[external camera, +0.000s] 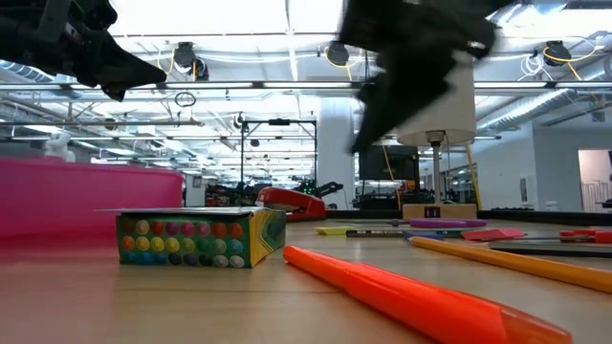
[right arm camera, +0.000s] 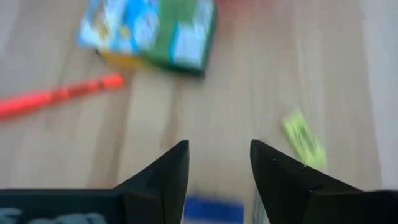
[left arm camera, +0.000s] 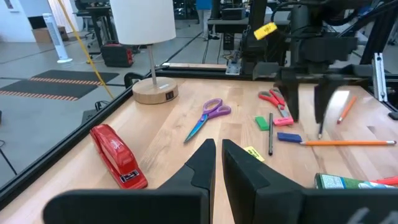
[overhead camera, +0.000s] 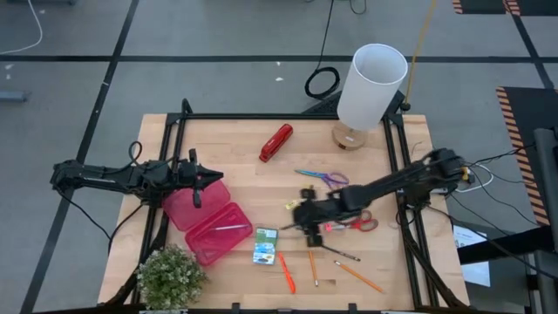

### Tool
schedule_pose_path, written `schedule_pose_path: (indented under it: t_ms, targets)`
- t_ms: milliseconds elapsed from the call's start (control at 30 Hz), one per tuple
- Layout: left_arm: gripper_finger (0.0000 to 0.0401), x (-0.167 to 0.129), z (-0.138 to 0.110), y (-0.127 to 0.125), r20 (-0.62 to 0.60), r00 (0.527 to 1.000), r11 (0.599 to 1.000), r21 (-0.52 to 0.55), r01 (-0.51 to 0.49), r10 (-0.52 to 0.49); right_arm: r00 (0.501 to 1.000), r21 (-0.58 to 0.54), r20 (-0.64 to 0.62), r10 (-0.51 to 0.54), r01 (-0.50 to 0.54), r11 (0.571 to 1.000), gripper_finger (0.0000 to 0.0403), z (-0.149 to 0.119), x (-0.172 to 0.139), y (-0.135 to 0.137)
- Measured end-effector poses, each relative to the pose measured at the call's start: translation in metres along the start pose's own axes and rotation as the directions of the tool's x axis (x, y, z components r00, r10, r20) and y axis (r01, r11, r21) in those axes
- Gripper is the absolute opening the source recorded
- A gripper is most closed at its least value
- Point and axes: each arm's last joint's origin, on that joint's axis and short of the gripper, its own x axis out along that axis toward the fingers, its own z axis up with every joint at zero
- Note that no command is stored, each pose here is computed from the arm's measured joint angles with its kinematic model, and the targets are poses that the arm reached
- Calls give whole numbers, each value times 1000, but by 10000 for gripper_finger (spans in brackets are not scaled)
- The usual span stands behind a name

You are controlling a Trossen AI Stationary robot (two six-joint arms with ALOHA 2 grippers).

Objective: Pack school essentials
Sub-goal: Put the dark blue pencil into the red supply box

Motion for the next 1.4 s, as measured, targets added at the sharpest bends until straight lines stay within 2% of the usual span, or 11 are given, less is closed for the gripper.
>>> schedule_pose_path:
  t_ms: [100, 300, 567, 833, 1100, 1400]
  targets:
    - [33, 0, 0, 0, 0, 1000, 1000, -8, 2, -2, 999, 72, 12, -35, 34, 997, 158, -35, -12, -2]
    - [33, 0, -2, -1, -16, 999, 998, -51, 30, -30, 999, 229, 37, -37, 28, 973, 150, -93, -25, -12]
    - [33, 1, -8, -1, -86, 996, 993, -113, 27, -37, 997, 269, 21, -72, 64, 961, 141, -146, -28, -20]
    - [33, 8, -14, -3, -146, 989, 994, -106, 6, -22, 996, 264, 75, -55, 34, 964, 138, -168, -20, -23]
    - [33, 12, -17, -3, -182, 983, 995, -97, 1, -18, 993, 260, 103, -52, 23, 965, 135, -177, -18, -25]
    - [33, 12, -13, -4, -140, 990, 994, -105, 9, -23, 993, 201, 101, -64, 42, 979, 76, -180, -11, -21]
